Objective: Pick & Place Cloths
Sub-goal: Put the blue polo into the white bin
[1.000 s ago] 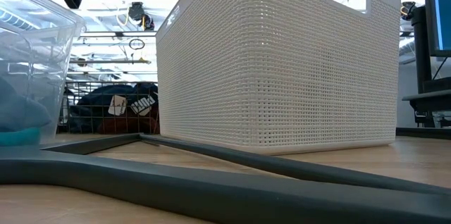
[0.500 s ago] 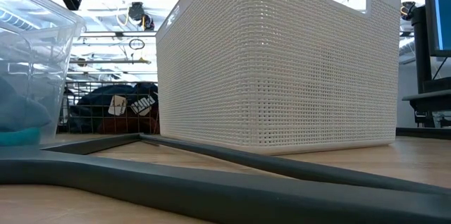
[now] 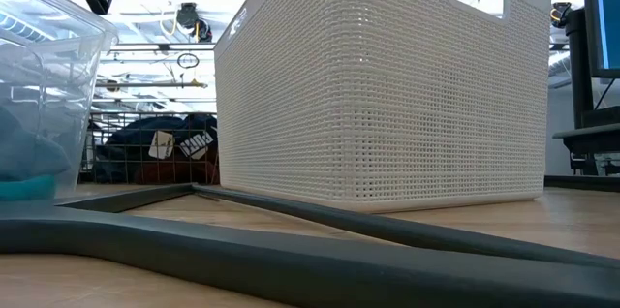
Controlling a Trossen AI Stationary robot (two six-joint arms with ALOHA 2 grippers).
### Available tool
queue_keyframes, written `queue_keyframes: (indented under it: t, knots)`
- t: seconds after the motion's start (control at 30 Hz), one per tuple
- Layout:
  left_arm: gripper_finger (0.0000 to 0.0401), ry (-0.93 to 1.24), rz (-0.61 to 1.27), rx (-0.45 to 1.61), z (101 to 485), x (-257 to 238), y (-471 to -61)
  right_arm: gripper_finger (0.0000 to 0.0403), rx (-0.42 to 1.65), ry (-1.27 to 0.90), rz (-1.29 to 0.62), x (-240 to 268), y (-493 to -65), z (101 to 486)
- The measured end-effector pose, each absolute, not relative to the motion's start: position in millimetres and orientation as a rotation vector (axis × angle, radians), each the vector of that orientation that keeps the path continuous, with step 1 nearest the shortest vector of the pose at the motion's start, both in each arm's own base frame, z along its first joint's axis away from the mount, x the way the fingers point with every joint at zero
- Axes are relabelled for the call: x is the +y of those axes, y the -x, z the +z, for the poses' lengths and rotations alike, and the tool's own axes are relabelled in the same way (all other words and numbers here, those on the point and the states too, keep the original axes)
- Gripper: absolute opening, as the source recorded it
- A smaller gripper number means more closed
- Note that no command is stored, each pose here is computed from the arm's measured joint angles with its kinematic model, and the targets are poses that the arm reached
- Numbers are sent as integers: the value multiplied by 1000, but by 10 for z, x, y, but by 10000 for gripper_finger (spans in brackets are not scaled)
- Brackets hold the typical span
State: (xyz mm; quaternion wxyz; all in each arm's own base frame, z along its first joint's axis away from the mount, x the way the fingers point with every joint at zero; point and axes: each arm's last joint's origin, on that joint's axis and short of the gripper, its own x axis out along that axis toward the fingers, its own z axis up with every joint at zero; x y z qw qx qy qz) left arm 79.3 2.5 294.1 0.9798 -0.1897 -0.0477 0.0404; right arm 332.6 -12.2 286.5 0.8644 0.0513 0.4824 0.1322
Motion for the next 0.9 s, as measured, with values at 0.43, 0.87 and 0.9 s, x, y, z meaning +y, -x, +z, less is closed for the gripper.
queue_keyframes:
  t: [0.43, 0.87, 0.9]
  knots:
    - [81, 376, 82, -94, 2939, 24, -793, 178, 1085, -16, 148, -172, -3396, 2703]
    - [81, 378, 85, -74, 2920, 24, -795, 7, 899, -135, 64, -511, -3425, 3256]
    - [81, 378, 85, -74, 2920, 24, -795, 7, 889, -160, 34, -584, -3414, 3287]
